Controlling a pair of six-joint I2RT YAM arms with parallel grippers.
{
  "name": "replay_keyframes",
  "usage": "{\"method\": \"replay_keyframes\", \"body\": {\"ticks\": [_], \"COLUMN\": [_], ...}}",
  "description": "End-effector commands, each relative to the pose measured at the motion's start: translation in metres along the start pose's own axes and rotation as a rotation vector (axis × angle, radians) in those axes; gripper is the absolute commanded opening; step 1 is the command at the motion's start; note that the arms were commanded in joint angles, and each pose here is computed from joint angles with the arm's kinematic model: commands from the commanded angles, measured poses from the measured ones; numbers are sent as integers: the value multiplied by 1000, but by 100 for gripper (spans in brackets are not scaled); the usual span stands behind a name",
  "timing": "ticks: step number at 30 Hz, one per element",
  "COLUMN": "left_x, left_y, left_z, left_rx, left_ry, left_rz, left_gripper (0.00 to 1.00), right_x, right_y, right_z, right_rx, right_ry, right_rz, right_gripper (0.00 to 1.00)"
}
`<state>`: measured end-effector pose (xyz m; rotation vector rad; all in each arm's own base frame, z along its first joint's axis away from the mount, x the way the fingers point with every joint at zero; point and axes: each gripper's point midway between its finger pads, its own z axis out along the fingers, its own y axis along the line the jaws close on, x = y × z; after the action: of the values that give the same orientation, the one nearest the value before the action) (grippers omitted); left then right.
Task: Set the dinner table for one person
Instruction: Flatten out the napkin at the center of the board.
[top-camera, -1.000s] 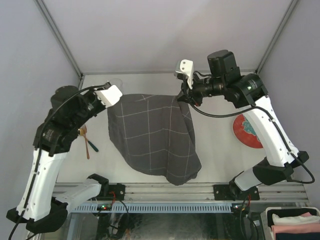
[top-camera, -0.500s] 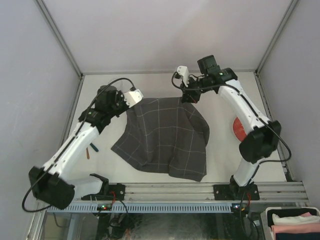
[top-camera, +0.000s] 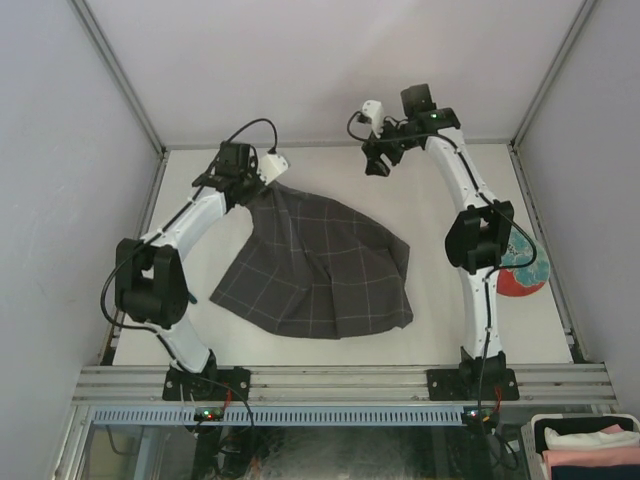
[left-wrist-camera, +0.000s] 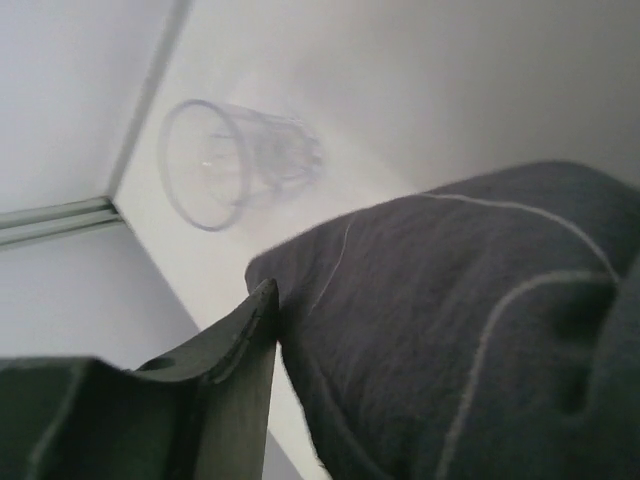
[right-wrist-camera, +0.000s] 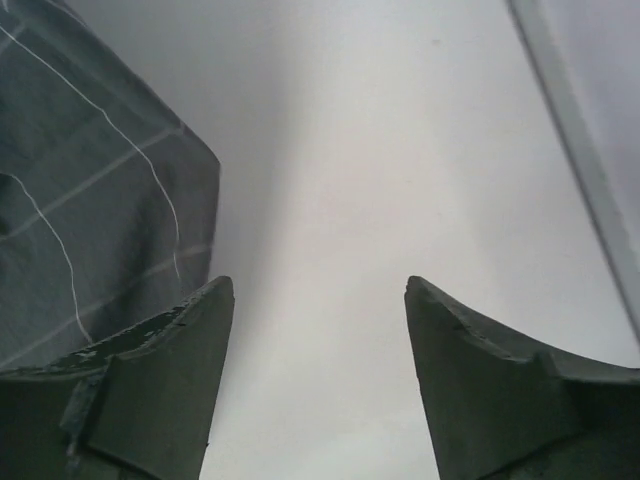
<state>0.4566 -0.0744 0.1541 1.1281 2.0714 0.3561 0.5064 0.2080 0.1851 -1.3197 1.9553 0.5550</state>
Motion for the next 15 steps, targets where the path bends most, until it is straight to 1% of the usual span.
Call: {"method": "replay_keyframes", "body": {"ticks": [1,3,5,7,8,13,15], "left_x": [-33,-38,-38,-33,-26,1,12], "left_y": [68,78,78,72,64,35,24], "left_z": [-18,-24,-32,-42,-45,-79,-93], "left_rx": [-158,-179,-170,-160,-149,-138,-139], "left_ry": [-65,-76,-77,-77,-70,-79,-86], "left_rz": [21,34,40,40,38,9,0], "left_gripper": [47,55,61,75,79,88,99], "right_x": [-28,-30,-21,-18,-14,4,11], "right_y": [-17,-6,13,37,52,128,154], "right_z": [-42,-55,-60,-72,-74,-84,-87], "right_rx": [95,86,59,39,22,-86,-116], "right_ry": [-60,-70,-57,-59,-54,4,29], "right_rz": [-76,-62,-33,-22,-19,-56,-77], "right_gripper": [71,73,79,83,86,91,92]}}
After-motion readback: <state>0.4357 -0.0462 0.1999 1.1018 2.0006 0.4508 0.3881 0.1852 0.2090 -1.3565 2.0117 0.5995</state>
